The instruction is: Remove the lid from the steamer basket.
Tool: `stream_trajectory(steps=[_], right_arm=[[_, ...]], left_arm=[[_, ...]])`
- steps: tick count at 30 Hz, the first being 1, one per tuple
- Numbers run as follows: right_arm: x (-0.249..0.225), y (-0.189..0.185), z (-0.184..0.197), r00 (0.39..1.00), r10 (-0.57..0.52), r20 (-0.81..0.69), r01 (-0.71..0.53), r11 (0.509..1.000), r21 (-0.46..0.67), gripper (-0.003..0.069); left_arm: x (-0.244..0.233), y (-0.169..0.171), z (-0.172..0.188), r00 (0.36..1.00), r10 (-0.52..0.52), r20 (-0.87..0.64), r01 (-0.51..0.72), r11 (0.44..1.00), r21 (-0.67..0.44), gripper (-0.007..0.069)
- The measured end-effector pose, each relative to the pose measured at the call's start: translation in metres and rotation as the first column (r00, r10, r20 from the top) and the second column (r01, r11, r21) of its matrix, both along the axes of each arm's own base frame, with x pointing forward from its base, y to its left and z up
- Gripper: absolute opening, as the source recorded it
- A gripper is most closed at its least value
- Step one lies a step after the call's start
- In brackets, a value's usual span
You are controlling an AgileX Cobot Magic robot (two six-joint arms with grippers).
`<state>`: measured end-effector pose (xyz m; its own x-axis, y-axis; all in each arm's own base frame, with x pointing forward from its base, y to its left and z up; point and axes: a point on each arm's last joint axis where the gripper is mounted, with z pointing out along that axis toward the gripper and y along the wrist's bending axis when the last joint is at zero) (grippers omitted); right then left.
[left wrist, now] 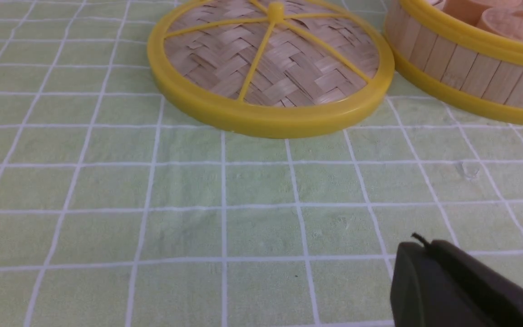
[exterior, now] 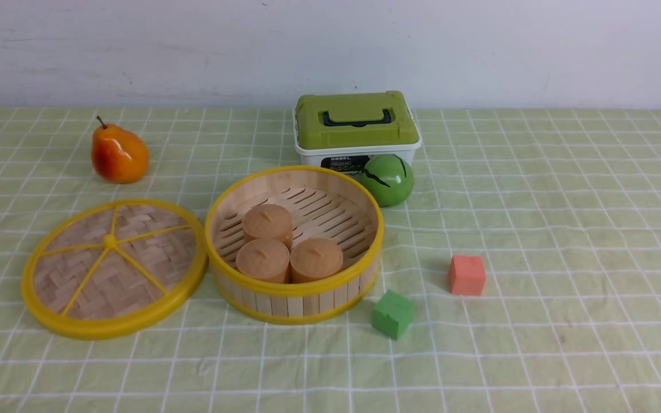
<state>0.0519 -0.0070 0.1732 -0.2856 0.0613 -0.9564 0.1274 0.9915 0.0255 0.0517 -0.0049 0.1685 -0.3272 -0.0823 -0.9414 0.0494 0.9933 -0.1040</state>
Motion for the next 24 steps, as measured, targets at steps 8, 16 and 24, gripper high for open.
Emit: stream_trajectory(steps=[8,16,24], right_arm=[[0.0,0.0,0.0,1.0,0.0,0.0,0.0,1.0,0.0,0.0241],[0.0,0.0,0.0,1.0,0.0,0.0,0.0,1.0,0.0,0.0241],[0.0,0.0,0.0,1.0,0.0,0.0,0.0,1.0,0.0,0.0241]], left_arm=[[0.0,0.0,0.0,1.0,0.0,0.0,0.0,1.0,0.0,-0.0009],[0.0,0.0,-0.0001,1.0,0.0,-0.001,0.0,1.0,0.0,-0.0002],[0.0,0.0,-0.0001,1.0,0.0,-0.002,0.0,1.0,0.0,-0.0001]])
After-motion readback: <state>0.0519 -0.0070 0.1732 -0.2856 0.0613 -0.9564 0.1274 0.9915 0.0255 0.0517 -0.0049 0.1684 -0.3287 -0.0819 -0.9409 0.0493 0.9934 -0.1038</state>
